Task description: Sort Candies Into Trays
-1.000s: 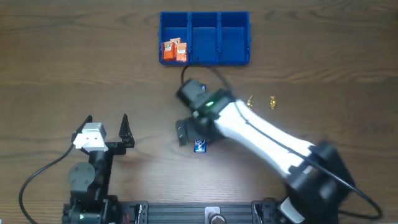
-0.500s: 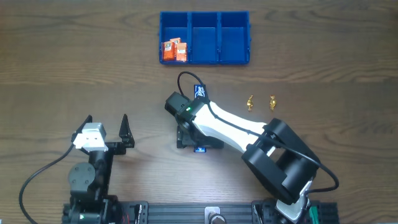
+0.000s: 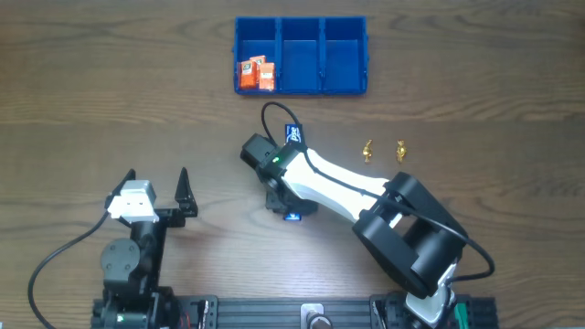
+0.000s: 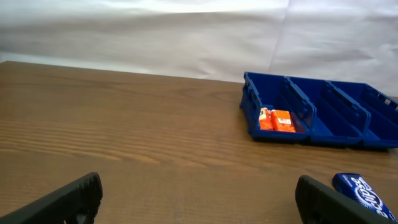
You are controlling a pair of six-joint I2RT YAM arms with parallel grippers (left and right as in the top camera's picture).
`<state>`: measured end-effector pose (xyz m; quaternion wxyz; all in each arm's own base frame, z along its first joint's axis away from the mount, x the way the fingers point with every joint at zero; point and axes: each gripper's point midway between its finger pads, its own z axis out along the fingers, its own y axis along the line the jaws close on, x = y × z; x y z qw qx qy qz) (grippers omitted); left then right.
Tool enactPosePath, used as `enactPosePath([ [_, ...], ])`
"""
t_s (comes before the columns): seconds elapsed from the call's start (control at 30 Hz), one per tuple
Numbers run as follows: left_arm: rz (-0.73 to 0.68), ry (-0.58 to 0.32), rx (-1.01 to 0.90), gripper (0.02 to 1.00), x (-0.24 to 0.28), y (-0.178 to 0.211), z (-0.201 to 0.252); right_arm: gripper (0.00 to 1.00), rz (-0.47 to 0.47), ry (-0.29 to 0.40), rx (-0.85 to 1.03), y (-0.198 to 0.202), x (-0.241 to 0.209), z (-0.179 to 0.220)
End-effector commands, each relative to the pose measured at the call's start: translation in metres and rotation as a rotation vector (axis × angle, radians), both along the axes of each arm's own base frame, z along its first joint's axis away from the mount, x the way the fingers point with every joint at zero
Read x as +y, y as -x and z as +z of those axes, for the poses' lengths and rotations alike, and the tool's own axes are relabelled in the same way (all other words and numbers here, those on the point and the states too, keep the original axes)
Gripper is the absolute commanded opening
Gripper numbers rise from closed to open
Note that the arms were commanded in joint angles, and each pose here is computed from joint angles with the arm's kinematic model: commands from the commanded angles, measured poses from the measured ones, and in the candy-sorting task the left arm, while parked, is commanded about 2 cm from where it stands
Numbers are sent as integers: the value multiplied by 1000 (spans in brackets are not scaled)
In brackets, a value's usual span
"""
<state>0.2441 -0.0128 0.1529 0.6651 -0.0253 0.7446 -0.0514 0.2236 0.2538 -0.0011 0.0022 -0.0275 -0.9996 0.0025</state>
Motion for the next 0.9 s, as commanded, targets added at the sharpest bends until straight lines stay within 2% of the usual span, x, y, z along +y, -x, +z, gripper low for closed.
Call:
enactPosePath([
  [0.03, 10, -15, 51, 998, 2, 1, -18, 224, 7, -12, -263, -36, -4, 66],
  [0.07, 10, -15, 51, 998, 2, 1, -18, 224, 15, -18, -354, -52, -7, 100],
  [0.13, 10, -16, 52, 998, 2, 1, -18, 205, 18, 22, -500, -87, -20, 164],
  [0.23, 10, -15, 51, 998, 2, 1, -18, 202, 63, 33, -649, -153, -27, 231],
  [0.3, 10, -15, 51, 998, 2, 1, -18, 200, 72, 46, -716, -205, -32, 254],
  [0.37, 10, -15, 51, 998, 2, 1, -18, 200, 64, 68, -737, -248, -35, 246],
  [0.5, 10, -15, 51, 998, 2, 1, -18, 200, 59, 20, -713, -302, -34, 196],
  [0.6, 10, -15, 51, 998, 2, 1, -18, 200, 58, 5, -654, -316, -33, 151],
  [0.8, 10, -15, 51, 998, 2, 1, -18, 211, 64, 2, -637, -320, -29, 133],
  [0.83, 10, -15, 51, 998, 2, 1, -18, 235, 66, -1, -637, -320, -27, 133],
  [0.9, 10, -15, 51, 998, 2, 1, -18, 380, 69, -9, -637, -320, -25, 133],
])
